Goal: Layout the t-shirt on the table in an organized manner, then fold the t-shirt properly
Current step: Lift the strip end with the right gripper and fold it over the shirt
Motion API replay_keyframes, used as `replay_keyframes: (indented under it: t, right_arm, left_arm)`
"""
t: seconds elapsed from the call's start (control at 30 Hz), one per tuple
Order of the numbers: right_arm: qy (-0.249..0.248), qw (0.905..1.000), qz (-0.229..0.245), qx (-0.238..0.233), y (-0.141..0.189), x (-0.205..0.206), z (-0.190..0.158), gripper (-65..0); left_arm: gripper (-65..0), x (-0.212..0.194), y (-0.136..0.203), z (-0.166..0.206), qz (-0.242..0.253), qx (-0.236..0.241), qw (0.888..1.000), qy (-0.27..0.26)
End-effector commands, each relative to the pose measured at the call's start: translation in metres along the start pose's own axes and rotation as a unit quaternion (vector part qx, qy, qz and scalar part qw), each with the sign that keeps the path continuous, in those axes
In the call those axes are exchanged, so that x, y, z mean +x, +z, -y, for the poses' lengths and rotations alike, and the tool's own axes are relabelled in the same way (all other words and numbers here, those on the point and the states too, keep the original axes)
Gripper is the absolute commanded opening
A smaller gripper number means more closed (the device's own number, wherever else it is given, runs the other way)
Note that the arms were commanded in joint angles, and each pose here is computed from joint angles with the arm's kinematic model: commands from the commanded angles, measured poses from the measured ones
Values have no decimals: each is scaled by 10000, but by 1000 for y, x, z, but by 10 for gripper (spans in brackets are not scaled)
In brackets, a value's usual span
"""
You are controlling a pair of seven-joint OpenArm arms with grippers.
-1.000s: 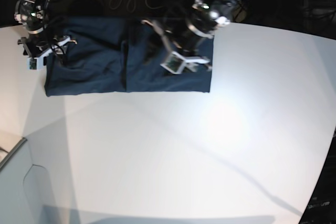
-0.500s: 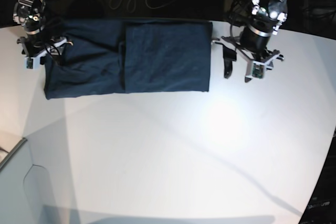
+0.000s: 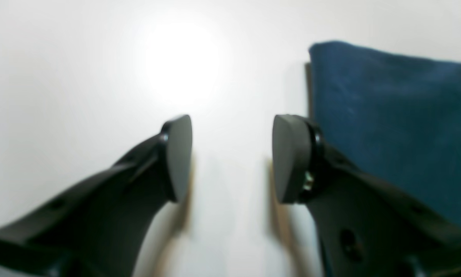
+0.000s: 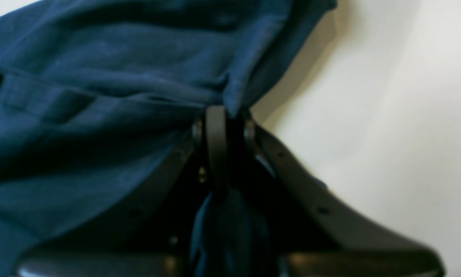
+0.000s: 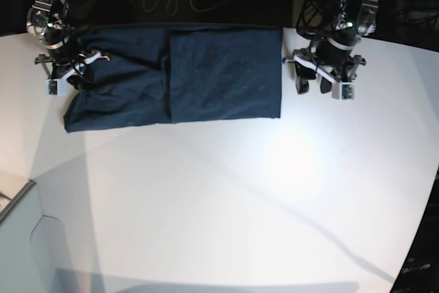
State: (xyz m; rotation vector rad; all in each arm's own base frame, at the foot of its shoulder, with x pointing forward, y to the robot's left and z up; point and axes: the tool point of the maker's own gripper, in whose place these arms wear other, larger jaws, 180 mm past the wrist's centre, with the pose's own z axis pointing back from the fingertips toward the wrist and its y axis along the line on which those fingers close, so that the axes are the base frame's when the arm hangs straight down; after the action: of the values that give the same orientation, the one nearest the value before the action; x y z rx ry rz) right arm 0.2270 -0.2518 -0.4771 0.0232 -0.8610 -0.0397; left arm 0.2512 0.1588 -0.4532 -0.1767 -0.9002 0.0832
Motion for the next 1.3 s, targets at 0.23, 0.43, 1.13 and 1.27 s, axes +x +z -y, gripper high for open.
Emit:
replay_keyframes:
  t: [0.23, 0.43, 1.13, 1.27]
  right_arm:
    - [515, 9976, 466, -48, 34, 40, -16, -650]
    - [561, 9923, 1102, 23, 56, 82, -43, -650]
    - [1004, 9439, 1723, 2632, 95, 112, -252, -650]
    - [1064, 9353, 1619, 2963, 86, 106, -277, -650]
  left_arm:
    - [-325, 13, -6, 7, 221, -43, 9997, 110]
    - [-325, 10, -19, 16, 162, -52, 9995, 268]
    - [-325, 1, -20, 25, 59, -135, 9994, 304]
    - [-325, 0, -18, 23, 53, -113, 9994, 315]
